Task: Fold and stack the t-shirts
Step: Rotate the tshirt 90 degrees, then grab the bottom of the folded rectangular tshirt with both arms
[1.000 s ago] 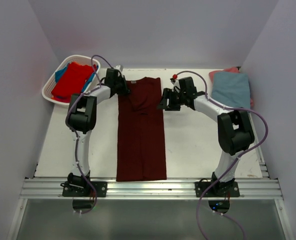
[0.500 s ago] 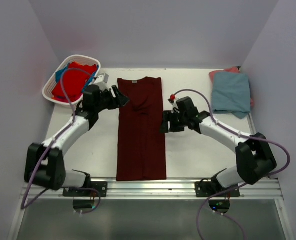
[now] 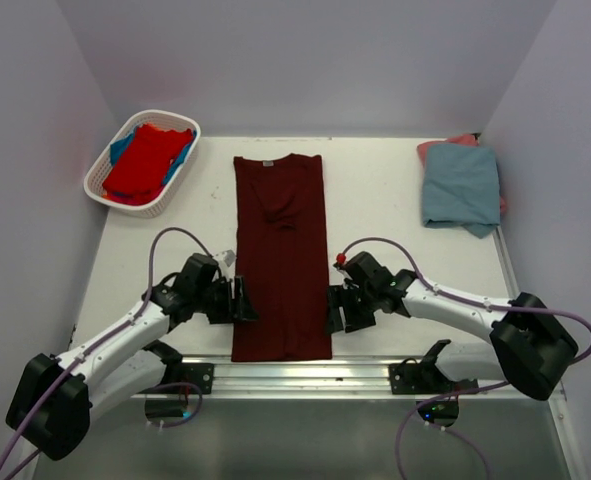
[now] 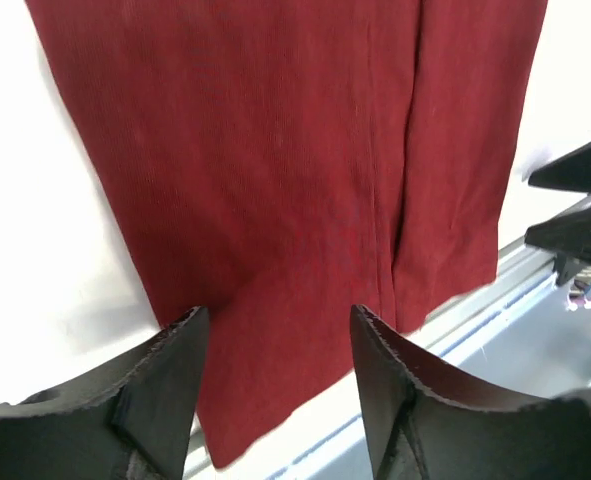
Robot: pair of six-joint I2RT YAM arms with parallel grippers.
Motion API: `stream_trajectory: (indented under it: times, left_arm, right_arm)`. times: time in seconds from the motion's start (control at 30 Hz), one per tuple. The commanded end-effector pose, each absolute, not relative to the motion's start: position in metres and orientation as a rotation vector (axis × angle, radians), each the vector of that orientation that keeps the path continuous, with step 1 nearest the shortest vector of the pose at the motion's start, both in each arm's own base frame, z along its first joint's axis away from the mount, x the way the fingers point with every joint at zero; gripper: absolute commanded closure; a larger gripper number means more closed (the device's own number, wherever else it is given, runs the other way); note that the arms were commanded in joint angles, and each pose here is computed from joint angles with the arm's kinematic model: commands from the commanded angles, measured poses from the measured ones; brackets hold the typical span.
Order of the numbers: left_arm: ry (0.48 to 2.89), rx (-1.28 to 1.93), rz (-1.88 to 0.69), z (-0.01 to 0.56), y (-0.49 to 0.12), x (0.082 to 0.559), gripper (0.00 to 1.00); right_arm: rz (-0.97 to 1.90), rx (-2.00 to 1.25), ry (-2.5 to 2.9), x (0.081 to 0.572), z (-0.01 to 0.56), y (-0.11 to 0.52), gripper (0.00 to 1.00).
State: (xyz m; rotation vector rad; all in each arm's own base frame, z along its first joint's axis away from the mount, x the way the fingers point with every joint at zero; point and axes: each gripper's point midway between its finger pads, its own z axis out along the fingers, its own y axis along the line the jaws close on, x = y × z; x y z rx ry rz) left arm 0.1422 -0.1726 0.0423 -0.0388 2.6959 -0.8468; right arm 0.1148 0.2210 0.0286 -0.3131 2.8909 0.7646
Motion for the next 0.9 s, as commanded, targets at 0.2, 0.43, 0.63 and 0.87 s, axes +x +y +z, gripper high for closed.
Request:
stream_trajectory:
  times: [0.2,0.43,0.63,0.87]
  left_arm:
    - [2.912,-0.082,-0.782,0.024,-0.167,0.091,0.43]
    - [3.024,-0.003,-0.616,0.023,-0.164,0.069,0.46]
    - [2.888,-0.021,-0.487,0.065,-0.161,0.098,0.47]
    - [2.947,-0.069,-0.425,0.055,-0.149,0.085,0.48]
  right_arm:
    - [0.911,-0.204,2.944,0.092,0.028,0.236,0.33]
    - [0.956,-0.208,2.98,0.079,0.019,0.251,0.33]
    - [0.956,-0.243,3.001,0.073,0.011,0.259,0.33]
    - [0.953,-0.268,3.015,0.072,0.007,0.261,0.33]
